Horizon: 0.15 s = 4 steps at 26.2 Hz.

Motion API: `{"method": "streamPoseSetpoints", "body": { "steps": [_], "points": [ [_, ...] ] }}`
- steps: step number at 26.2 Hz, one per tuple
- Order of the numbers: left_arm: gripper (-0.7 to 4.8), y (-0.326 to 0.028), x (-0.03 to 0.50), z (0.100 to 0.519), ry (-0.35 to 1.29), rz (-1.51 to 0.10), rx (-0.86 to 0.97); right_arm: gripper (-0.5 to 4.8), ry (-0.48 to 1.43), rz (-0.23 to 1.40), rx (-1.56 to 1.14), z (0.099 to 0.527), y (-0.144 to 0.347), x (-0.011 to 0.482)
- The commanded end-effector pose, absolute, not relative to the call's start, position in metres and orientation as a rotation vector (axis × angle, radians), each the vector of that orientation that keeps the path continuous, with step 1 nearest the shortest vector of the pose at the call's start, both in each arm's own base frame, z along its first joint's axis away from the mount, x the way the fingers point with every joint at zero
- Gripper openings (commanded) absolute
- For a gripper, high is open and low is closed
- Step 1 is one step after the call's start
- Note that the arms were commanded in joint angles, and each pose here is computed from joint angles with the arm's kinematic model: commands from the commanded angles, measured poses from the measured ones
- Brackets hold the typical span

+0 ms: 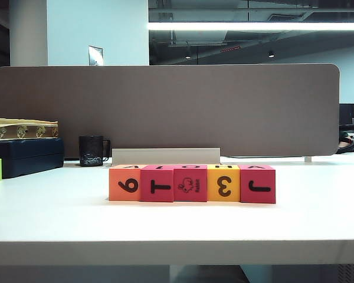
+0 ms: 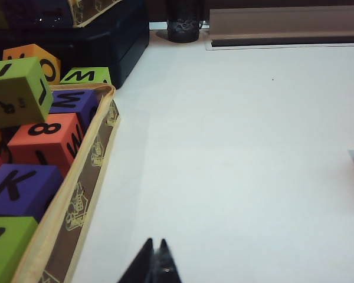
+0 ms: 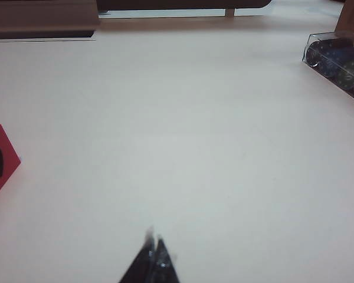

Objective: Select the appropriate blocks from the scattered letter blocks on the table and arrange them in a row to spell out "ALOHA".

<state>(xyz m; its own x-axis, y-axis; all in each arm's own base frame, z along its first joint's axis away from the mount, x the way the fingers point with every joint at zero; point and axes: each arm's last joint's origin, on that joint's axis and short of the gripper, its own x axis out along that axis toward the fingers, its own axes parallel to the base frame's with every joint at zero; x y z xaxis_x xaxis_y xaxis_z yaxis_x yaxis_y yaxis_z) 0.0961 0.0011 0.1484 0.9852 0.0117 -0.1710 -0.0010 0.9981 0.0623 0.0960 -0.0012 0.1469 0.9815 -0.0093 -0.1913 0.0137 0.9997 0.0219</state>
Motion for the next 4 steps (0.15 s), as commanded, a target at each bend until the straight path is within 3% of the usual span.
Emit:
{"method": "streamPoseSetpoints", "body": {
  "steps": [1, 4],
  "points": [
    [-0.05, 0.0007, 0.0959, 0.1476, 0.182, -0.001, 0.063, -0.05, 0.179, -0.009, 0.028, 0.1466, -0.001, 0.0959],
    [-0.05, 0.0007, 0.0959, 0.1476, 0.182, -0.001, 0.063, -0.05, 0.179, -0.012, 0.028, 0.1466, -0.001, 0.0959]
  ]
}}
